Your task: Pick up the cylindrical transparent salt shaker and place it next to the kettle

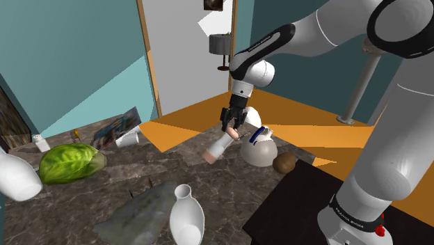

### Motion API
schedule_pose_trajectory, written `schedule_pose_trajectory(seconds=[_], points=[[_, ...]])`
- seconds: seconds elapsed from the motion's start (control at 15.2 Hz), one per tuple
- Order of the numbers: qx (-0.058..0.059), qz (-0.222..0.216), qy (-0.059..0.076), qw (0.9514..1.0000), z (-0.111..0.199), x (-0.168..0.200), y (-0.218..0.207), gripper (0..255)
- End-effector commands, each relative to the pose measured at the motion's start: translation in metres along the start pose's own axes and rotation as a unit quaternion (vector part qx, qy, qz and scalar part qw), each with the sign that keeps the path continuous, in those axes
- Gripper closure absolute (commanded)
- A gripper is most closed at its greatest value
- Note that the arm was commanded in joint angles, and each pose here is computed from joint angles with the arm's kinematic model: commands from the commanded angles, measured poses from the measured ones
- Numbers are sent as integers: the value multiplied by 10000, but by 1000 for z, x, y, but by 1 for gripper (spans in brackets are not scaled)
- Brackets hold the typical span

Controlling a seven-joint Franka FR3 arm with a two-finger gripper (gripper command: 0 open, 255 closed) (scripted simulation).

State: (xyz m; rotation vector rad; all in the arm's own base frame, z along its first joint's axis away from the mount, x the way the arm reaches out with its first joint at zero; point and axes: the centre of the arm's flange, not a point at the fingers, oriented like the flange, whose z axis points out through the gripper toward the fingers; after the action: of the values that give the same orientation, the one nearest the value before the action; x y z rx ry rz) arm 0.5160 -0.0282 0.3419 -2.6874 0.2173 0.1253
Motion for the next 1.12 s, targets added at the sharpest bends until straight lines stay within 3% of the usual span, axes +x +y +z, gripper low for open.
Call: schedule_pose_trajectory(seconds=[0.0,0.53,1.06], points=[[0,-1,3,10000,9,2,4,255],[0,-1,3,10000,49,7,23,255],[0,-1,3,10000,49,7,23,255]])
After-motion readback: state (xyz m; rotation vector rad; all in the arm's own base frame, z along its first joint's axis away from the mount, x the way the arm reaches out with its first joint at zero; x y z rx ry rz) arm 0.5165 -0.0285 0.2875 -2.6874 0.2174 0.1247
